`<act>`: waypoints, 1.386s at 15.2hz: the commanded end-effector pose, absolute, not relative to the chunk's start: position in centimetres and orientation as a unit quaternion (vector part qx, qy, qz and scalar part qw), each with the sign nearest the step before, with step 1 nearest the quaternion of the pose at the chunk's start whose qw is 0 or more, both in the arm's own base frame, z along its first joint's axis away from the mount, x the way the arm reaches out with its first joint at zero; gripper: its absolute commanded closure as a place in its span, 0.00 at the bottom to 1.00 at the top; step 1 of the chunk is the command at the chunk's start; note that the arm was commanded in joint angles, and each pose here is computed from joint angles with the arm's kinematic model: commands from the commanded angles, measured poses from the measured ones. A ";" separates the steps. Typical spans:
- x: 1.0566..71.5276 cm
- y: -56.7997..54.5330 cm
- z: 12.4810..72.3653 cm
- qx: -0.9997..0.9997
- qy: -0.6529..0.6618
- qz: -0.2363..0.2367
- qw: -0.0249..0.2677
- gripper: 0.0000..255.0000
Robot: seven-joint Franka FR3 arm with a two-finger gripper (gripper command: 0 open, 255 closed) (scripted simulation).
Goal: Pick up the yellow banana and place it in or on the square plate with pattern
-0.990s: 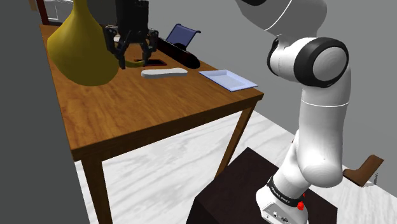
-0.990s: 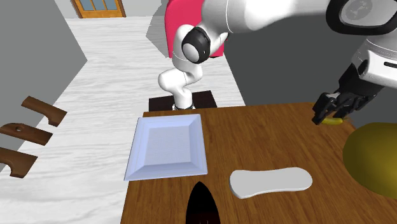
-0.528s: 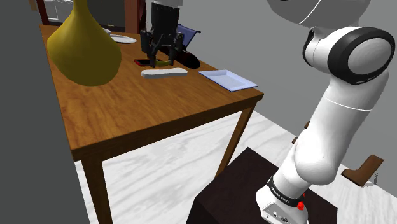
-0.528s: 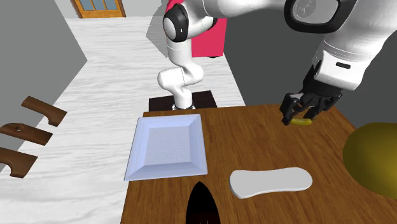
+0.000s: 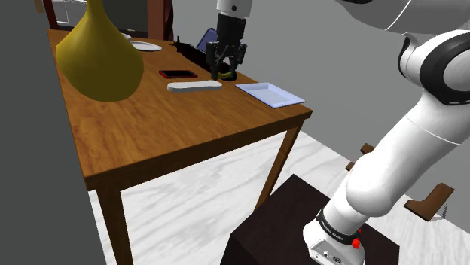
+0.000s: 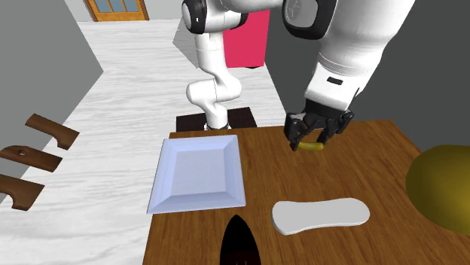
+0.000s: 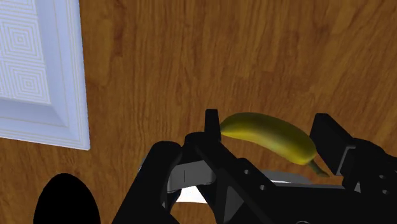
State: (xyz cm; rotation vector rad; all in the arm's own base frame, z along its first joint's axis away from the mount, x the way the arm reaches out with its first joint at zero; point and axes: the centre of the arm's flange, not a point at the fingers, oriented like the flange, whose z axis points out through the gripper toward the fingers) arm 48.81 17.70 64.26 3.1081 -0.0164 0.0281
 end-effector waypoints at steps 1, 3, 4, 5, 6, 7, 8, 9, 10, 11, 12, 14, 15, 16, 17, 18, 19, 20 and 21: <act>48.2 15.2 64.5 1.000 -0.004 0.009 0.016 1.00; 47.8 12.6 64.5 1.000 -0.004 0.009 0.016 1.00; 47.6 11.3 64.4 1.000 -0.004 0.009 0.016 1.00; 47.4 10.0 64.4 1.000 -0.004 0.009 0.016 1.00; 47.2 8.7 64.4 1.000 -0.004 0.009 0.016 1.00; 46.9 7.4 64.4 1.000 -0.004 0.009 0.016 1.00; 46.7 6.1 64.4 1.000 -0.004 0.009 0.016 1.00; 46.5 4.8 64.4 1.000 -0.004 0.009 0.016 1.00; 46.3 3.5 64.4 1.000 -0.004 0.009 0.016 1.00; 46.1 2.2 64.4 1.000 -0.004 0.009 0.016 1.00; 45.9 0.9 64.4 1.000 -0.004 0.009 0.016 1.00; 45.4 -1.7 64.4 1.000 -0.004 0.009 0.016 1.00; 45.2 -3.0 64.4 1.000 -0.004 0.009 0.016 1.00; 45.0 -4.3 64.3 1.000 -0.004 0.009 0.016 1.00; 44.8 -5.6 64.3 1.000 -0.004 0.009 0.016 1.00; 44.6 -6.9 64.3 1.000 -0.004 0.009 0.016 1.00; 44.3 -8.2 64.3 1.000 -0.004 0.009 0.016 1.00; 44.1 -9.4 64.3 1.000 -0.004 0.009 0.016 1.00; 44.1 -9.4 63.8 1.000 -0.004 0.009 0.016 1.00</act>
